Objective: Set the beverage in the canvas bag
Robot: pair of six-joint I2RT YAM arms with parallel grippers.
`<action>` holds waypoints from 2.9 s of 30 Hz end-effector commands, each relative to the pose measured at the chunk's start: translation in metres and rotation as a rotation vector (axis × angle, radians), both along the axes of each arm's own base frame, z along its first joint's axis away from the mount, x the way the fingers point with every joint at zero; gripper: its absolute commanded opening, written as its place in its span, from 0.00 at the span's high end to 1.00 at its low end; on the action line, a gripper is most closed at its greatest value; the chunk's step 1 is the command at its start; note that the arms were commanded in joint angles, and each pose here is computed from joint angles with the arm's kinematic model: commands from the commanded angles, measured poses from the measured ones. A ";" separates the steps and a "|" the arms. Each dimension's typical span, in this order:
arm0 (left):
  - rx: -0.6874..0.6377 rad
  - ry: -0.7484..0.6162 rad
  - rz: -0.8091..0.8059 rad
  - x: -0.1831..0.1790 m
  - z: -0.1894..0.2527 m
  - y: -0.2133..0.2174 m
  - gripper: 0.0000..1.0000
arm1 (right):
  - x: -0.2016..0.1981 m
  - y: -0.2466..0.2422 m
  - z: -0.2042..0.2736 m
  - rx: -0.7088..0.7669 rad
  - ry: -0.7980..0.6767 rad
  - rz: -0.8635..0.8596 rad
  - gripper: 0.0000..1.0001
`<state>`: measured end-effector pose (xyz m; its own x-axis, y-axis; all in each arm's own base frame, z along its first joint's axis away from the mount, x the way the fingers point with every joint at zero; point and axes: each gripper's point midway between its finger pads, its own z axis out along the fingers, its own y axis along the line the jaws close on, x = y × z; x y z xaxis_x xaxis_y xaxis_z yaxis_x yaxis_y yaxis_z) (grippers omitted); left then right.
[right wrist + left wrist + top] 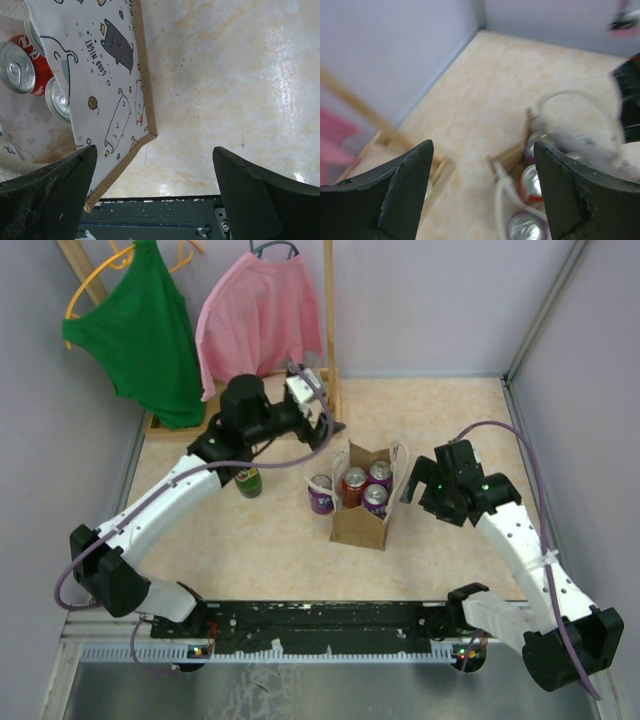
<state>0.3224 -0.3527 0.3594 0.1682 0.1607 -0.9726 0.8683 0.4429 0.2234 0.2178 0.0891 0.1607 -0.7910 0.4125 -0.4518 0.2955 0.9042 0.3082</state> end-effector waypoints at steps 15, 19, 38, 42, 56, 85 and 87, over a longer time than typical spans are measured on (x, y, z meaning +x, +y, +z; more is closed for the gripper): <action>0.392 0.499 0.158 0.014 -0.181 0.097 0.06 | 0.010 0.005 -0.001 0.023 -0.038 0.021 0.01; 0.372 0.534 0.032 -0.001 -0.192 0.083 0.03 | 0.007 0.003 0.000 0.022 -0.041 0.019 0.01; -0.169 0.325 0.100 0.047 0.011 0.079 0.00 | 0.009 0.005 0.002 0.029 -0.035 0.010 0.01; -0.179 0.437 0.234 0.074 -0.024 0.105 0.00 | 0.012 0.007 0.003 0.029 -0.036 0.020 0.01; 0.015 0.585 0.374 0.126 -0.151 0.118 0.01 | 0.006 0.003 0.004 0.026 -0.038 0.010 0.01; 0.268 0.579 -0.224 -0.003 -0.204 0.074 0.02 | 0.003 0.002 0.001 0.024 -0.022 -0.003 0.01; 0.274 0.565 -0.240 -0.004 -0.202 0.069 0.02 | 0.002 0.001 0.000 0.022 -0.021 -0.003 0.01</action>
<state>0.3196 -0.2694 0.1380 -0.3691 0.4516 -0.8123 0.9215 0.2914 -0.2567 0.2146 0.0910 0.1546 -0.7958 0.4146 -0.4413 0.2930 0.9015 0.3184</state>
